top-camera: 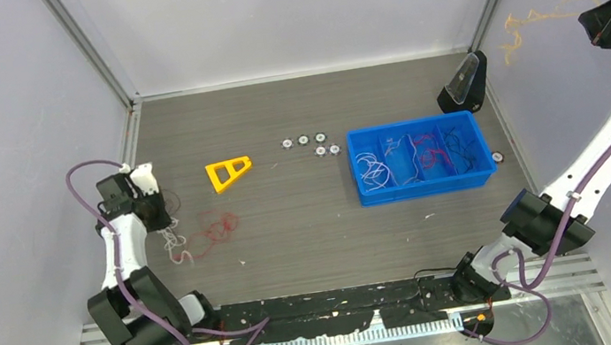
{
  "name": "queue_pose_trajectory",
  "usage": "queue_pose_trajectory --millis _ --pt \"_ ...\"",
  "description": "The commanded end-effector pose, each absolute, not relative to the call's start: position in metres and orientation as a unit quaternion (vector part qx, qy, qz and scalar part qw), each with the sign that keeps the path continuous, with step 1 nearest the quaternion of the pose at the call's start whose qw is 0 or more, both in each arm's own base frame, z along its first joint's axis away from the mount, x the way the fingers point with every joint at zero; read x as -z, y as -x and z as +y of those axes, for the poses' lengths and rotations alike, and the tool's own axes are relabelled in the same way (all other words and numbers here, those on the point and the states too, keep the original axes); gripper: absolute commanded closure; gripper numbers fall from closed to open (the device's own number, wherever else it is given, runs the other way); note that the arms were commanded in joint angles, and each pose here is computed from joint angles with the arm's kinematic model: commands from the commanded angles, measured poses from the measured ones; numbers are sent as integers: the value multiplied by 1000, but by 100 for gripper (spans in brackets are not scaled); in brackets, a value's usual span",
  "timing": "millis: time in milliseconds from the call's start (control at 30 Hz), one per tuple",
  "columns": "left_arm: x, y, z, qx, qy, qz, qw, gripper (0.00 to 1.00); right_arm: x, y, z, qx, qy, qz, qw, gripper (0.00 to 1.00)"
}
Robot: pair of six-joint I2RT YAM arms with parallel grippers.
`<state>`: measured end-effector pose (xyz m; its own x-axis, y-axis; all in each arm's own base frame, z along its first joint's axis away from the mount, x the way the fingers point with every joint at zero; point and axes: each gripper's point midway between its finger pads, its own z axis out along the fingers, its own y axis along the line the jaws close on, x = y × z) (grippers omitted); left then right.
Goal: Untangle the cables
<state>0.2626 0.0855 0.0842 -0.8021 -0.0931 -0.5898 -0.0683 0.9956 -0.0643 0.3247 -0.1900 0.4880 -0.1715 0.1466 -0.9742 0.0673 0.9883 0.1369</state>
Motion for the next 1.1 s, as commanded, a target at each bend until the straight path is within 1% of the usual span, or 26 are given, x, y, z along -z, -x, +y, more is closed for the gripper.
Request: queue_pose_trajectory --millis 0,67,133,200,300,333,367,400,433,467,500,567,667,767,867,900,1000,1067 --pt "-91 -278 96 2 26 947 321 100 -529 -310 -170 9 -25 728 685 95" --pt "-101 -283 71 64 7 934 351 100 -532 -309 -153 -18 2 726 688 94" --pt "-123 -286 34 150 -15 909 388 100 -527 -308 -136 -41 18 730 682 95" --pt "-151 -286 -5 219 -49 882 413 100 -513 -304 -118 -45 35 744 666 95" --pt "-189 -278 -57 272 -113 846 445 100 -464 -303 -86 -61 66 778 621 95" --pt "-200 -276 -71 282 -128 834 457 100 -433 -306 -89 -57 49 802 593 95" --pt "-211 -273 -84 292 -141 821 469 100 -425 -303 -78 -32 63 808 584 95" --pt "-219 -270 -95 302 -149 812 476 100 -398 -305 -77 -31 56 823 565 95" --pt "-227 -268 -105 308 -157 805 482 100 -392 -299 -74 2 52 827 560 95" --pt "-234 -265 -114 315 -167 799 485 100 -368 -301 -76 11 45 838 543 95" --pt "-239 -261 -127 327 -180 793 482 100 -363 -296 -73 41 45 840 539 95" --pt "-246 -259 -138 338 -186 788 480 100 -334 -292 -71 61 38 853 517 95" --pt "-247 -259 -148 344 -194 788 473 100 -289 -288 -63 62 31 873 482 95" --pt "-244 -262 -151 343 -195 791 467 100 -262 -290 -48 45 26 889 454 95" --pt "-241 -265 -150 339 -190 796 463 100 -237 -296 -33 16 -13 908 418 95" --pt "-240 -266 -150 338 -189 797 463 100 -232 -297 -40 35 -35 911 409 95" --pt "-238 -267 -150 337 -186 800 461 100 -215 -305 -31 29 -67 922 379 94" --pt "-236 -268 -150 336 -181 803 458 100 -210 -312 -26 28 -81 922 377 95"
